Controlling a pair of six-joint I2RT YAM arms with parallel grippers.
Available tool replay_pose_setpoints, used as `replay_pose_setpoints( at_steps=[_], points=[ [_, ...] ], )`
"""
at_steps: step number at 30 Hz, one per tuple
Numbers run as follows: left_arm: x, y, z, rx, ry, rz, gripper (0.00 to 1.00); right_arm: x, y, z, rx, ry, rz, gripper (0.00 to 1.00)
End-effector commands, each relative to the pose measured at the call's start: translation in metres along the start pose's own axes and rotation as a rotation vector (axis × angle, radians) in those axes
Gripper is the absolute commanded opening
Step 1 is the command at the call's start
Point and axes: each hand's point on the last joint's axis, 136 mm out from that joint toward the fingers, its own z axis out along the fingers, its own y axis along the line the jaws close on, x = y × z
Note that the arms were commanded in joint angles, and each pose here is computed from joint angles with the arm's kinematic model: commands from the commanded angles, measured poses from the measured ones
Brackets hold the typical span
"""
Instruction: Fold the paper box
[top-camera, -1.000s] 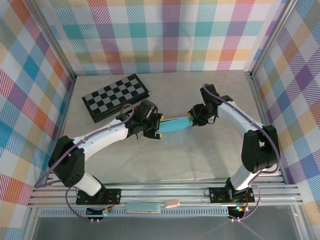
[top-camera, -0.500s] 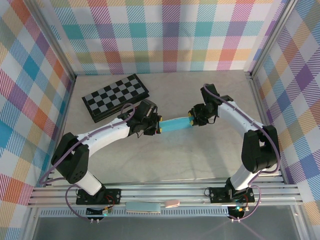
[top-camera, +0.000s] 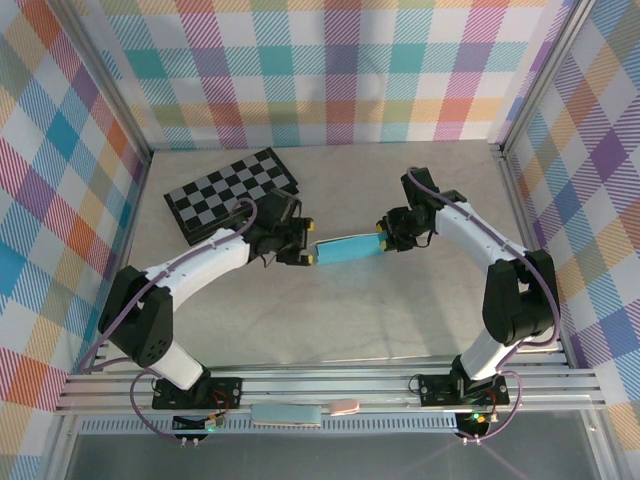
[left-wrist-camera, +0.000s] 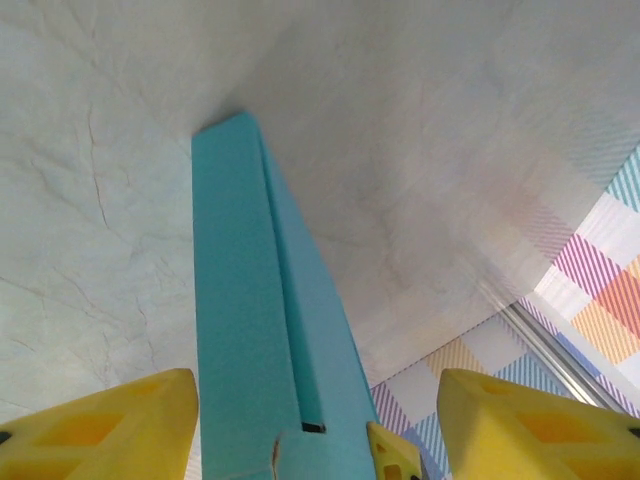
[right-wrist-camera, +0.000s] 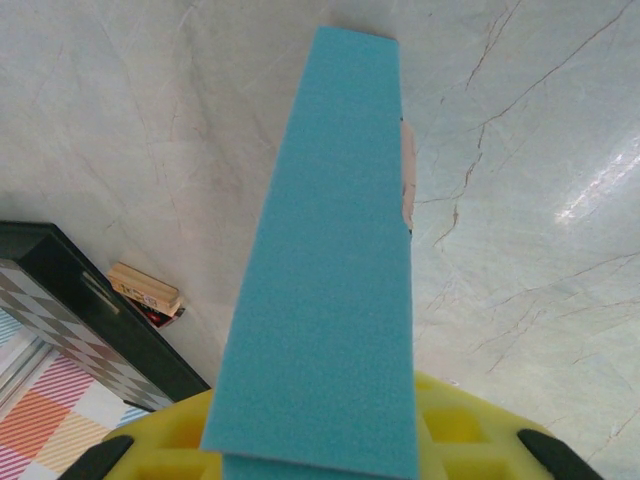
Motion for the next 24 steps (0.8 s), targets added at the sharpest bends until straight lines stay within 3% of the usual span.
replay_pose_setpoints(
  at_steps=[1, 14, 24],
  points=[
    [-0.005, 0.003, -0.021, -0.021, 0.029, 0.100, 0.62, -0.003, -0.015, 0.010, 0.082, 0.006, 0.048, 0.23],
    [0.031, -0.023, 0.005, 0.087, 0.204, 0.078, 0.57, -0.004, -0.014, 0.011, 0.079, 0.006, 0.056, 0.23],
    [0.036, -0.018, 0.015, 0.086, 0.218, 0.069, 0.51, -0.003, -0.012, 0.013, 0.075, 0.012, 0.054, 0.23]
  ],
)
